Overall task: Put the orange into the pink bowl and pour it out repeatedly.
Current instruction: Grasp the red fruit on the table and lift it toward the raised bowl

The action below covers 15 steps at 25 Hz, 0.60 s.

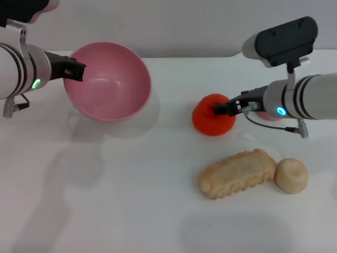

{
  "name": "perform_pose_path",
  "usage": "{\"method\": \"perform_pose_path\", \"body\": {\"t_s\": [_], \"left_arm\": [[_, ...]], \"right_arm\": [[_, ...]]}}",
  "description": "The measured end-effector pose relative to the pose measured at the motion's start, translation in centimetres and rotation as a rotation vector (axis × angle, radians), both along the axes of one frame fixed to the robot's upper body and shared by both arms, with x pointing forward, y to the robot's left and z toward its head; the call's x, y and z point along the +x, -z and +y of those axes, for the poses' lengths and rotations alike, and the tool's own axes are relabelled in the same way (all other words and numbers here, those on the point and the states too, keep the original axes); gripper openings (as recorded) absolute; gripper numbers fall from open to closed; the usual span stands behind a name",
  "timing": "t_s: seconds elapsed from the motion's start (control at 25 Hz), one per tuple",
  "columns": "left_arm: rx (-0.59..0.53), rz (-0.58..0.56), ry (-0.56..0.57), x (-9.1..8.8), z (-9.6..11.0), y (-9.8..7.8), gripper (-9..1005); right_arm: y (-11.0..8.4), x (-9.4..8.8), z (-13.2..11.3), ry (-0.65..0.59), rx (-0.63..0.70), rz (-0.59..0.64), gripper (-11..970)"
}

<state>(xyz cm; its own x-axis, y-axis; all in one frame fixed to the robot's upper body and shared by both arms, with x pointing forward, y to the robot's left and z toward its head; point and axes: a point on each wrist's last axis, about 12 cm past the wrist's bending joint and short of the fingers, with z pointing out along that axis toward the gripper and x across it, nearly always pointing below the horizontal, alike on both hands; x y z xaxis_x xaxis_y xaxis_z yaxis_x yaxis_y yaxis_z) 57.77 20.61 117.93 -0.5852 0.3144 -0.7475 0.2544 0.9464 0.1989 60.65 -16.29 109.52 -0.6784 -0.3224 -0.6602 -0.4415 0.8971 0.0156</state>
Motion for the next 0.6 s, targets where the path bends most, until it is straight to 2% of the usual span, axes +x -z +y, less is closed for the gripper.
{"method": "perform_pose_path", "body": {"t_s": [0.32,0.6], "left_arm": [[0.001,0.001,-0.001,0.08,-0.01,-0.04,46],[0.001,0.0,0.002,0.14,-0.11,-0.13,46]], "right_arm": [[0.52,-0.08,0.79,-0.052,-0.038,0.008,800],[0.62,-0.27,0.94,-0.067,-0.051,0.002,509]]}}
